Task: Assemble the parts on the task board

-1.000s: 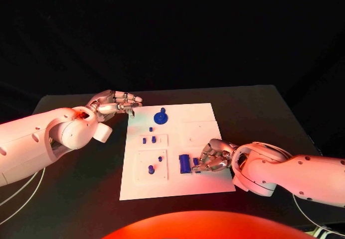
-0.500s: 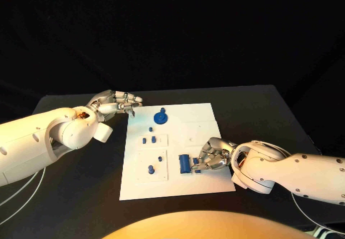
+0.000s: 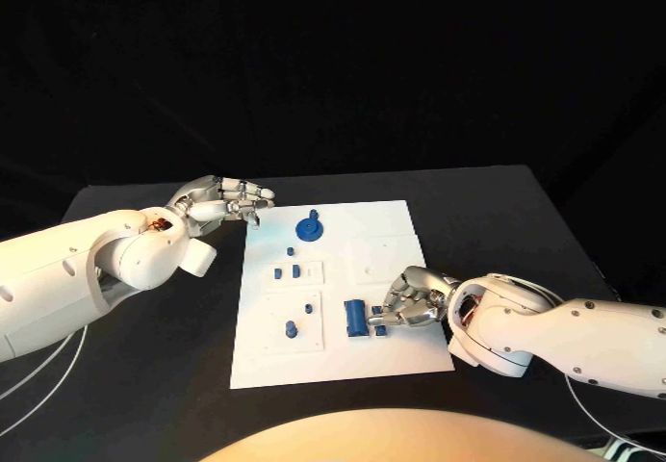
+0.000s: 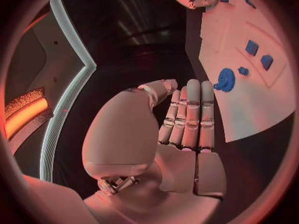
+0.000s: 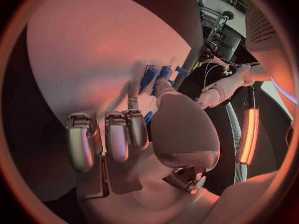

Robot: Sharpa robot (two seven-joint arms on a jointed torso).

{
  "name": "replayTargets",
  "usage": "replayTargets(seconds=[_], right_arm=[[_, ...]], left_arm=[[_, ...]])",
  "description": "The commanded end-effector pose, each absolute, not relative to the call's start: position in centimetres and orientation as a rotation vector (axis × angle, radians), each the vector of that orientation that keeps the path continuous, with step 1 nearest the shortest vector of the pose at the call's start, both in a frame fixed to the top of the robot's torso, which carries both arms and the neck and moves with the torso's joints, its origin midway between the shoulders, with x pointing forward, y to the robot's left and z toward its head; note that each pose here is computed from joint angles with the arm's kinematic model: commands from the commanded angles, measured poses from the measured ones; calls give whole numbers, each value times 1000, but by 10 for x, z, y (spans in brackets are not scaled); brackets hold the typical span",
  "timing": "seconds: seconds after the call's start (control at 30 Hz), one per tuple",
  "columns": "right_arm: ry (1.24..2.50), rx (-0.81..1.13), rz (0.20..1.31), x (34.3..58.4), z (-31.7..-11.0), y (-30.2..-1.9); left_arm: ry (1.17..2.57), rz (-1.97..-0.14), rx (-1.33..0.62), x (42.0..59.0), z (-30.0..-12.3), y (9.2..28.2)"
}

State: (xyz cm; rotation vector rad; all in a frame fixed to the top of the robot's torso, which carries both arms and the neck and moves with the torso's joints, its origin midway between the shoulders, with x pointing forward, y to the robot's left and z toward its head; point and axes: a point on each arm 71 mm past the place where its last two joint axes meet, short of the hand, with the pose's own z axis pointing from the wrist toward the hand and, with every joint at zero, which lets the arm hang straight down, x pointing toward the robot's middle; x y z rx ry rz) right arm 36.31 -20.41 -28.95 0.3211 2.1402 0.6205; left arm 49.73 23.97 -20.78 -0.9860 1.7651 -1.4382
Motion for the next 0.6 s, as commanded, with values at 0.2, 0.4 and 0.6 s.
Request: replayTargets(seconds=[0.2, 0.4, 0.6], right_arm=[[2107, 340, 623, 361, -286, -212], [2123, 327, 630, 357, -283, -216], [2144, 311, 641, 352, -282, -219]], left_arm=[[1772, -1456, -981, 497, -207, 238], [1774, -1454, -981, 497, -207, 238], [1775, -1452, -982, 497, -208, 238]])
